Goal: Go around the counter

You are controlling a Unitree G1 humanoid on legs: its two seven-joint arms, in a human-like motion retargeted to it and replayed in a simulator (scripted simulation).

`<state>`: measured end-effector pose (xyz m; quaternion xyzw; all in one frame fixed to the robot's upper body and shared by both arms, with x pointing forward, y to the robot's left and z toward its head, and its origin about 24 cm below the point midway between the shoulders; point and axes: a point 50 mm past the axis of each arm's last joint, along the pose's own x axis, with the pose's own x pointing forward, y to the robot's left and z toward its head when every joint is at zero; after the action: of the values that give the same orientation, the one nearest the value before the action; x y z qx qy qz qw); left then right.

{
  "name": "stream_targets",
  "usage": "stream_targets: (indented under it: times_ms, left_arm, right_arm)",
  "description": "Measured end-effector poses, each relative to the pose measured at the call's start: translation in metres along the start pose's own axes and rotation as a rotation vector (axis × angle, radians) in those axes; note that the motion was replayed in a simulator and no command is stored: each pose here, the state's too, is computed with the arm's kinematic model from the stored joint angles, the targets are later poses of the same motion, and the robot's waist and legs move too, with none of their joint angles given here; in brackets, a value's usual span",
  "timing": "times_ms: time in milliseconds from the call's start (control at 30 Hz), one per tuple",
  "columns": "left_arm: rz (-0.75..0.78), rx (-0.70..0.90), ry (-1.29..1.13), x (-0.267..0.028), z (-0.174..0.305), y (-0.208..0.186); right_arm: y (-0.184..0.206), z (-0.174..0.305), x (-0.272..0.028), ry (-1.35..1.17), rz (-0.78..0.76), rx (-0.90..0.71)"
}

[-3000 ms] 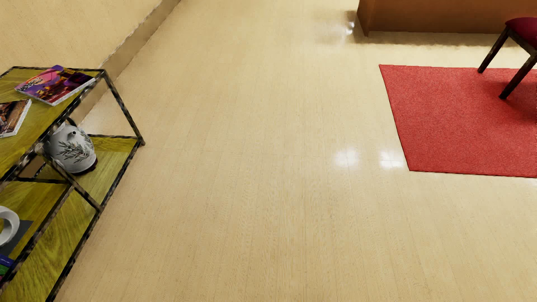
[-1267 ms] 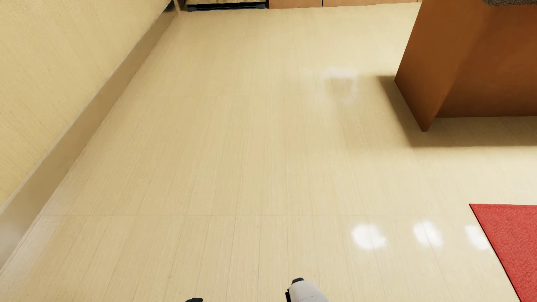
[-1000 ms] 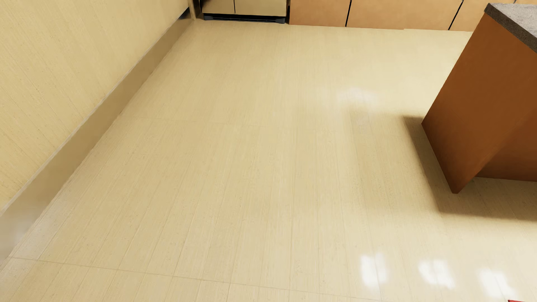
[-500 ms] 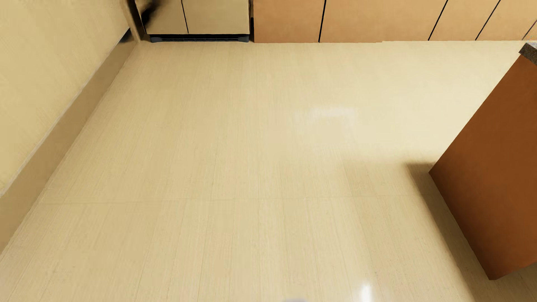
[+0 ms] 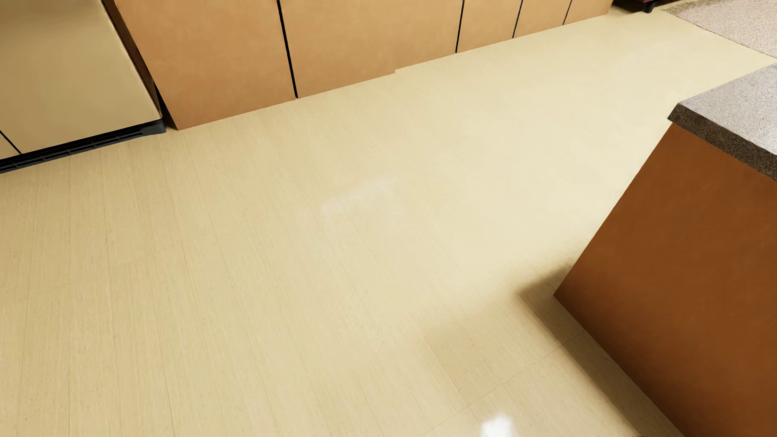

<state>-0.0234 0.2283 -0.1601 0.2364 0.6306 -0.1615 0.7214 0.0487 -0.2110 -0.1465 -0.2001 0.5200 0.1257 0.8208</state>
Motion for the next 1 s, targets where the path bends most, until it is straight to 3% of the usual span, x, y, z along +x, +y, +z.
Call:
stream_targets:
  times_ms: [133,200,300,433,667,733,833,1000]
  left_arm:
    - [-0.062,-0.041,0.038,-0.005,-0.016,-0.029]
    - [-0.045,-0.042,0.029,-0.005,-0.013,-0.022]
    - [0.006,-0.027,0.031,-0.001,-0.008,-0.001]
    - [0.119,0.009,-0.128,0.005,0.048,0.049]
    - [0.353,-0.005,-0.562,-0.034,0.173,0.135]
    - [0.342,-0.046,-0.587,-0.035,0.175,0.128]
    - [0.231,-0.071,-0.470,-0.013,0.141,0.086]
    - [0.030,-0.047,-0.122,0.007,0.042,0.008]
  right_arm:
    - [-0.030,0.067,-0.002,-0.263,-0.075,-0.026]
    - [-0.034,0.072,-0.003,-0.285,-0.091,-0.011]
    - [-0.013,0.022,0.002,-0.085,-0.046,0.030]
    - [0.005,-0.034,-0.005,0.142,0.027,-0.036]
    - [-0.007,-0.103,-0.039,0.383,-0.022,0.000]
    - [-0.003,-0.119,-0.049,0.448,-0.012,0.005]
    - [0.003,-0.118,-0.046,0.459,0.002,0.006]
    - [-0.006,-0.021,-0.008,0.061,-0.046,0.070]
